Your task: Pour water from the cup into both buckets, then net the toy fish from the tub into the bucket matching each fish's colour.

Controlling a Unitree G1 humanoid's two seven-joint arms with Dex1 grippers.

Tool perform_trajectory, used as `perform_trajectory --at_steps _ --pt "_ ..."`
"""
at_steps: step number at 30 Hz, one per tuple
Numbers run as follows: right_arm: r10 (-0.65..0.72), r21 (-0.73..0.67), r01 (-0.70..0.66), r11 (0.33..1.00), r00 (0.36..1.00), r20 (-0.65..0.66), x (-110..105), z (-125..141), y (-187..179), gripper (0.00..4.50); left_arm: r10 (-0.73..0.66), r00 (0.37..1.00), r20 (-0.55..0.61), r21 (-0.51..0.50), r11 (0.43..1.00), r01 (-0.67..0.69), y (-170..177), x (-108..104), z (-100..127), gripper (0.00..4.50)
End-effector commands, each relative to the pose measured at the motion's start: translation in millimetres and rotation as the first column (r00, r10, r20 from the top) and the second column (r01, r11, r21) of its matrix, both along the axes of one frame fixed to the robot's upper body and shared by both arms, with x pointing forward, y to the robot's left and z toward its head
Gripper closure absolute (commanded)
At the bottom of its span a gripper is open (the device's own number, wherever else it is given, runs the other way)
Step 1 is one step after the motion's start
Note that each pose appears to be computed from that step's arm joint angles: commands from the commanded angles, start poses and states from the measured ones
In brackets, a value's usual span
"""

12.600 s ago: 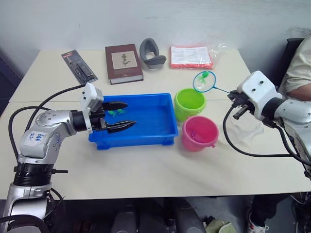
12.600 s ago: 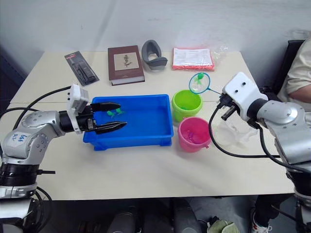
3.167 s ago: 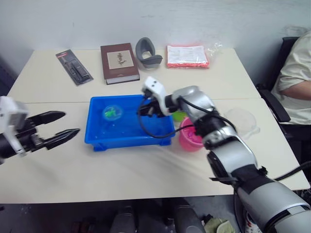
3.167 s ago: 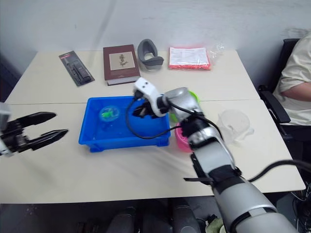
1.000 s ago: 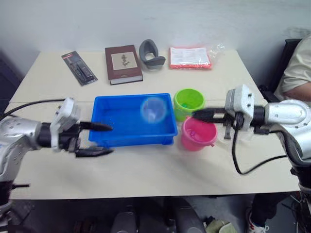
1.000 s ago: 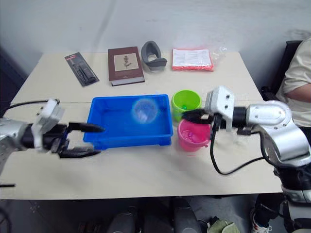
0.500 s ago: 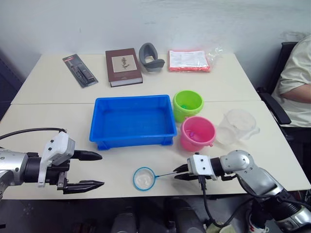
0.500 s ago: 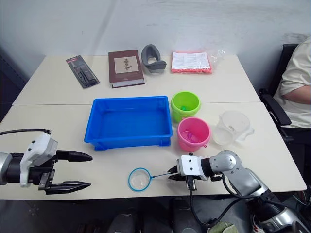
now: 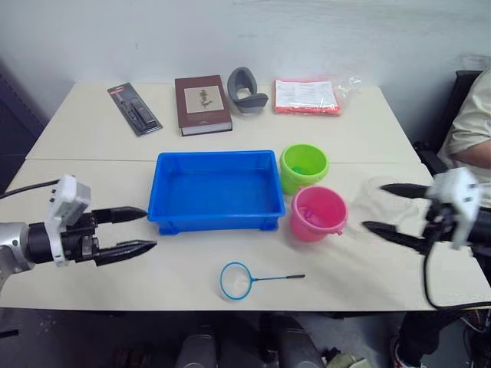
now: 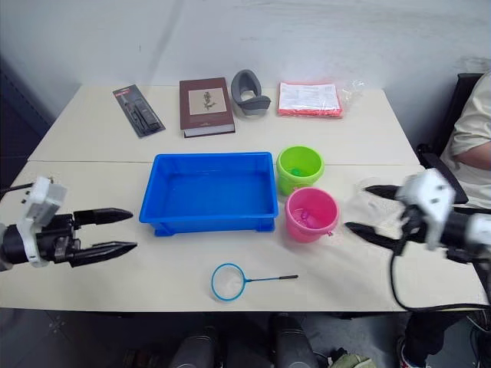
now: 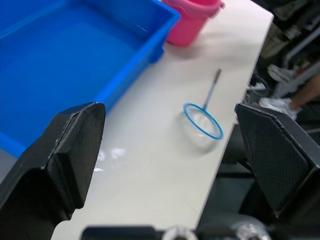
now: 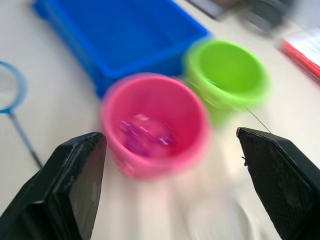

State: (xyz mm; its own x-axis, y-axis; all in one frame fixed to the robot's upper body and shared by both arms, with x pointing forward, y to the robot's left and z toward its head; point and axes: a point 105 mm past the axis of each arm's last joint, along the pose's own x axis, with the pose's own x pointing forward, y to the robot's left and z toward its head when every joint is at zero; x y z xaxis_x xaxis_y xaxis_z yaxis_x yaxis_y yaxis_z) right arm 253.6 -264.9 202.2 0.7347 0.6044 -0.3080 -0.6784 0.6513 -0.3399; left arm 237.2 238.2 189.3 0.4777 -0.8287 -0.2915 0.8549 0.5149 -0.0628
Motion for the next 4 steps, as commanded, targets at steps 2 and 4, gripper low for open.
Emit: perform_trajectory --at_steps 2,4 --pt "-0.149 0.040 0.148 0.988 0.989 0.012 -16.1 8.4 -31.1 0.06 0.003 0.999 0.032 -0.008 1.000 -0.003 1.4 4.3 2.7 0.00" --pt "-0.171 0.072 0.170 0.983 0.985 0.002 -19.2 3.3 -31.6 0.06 -0.016 0.999 0.036 -0.012 1.000 0.017 0.0 4.4 2.8 0.00"
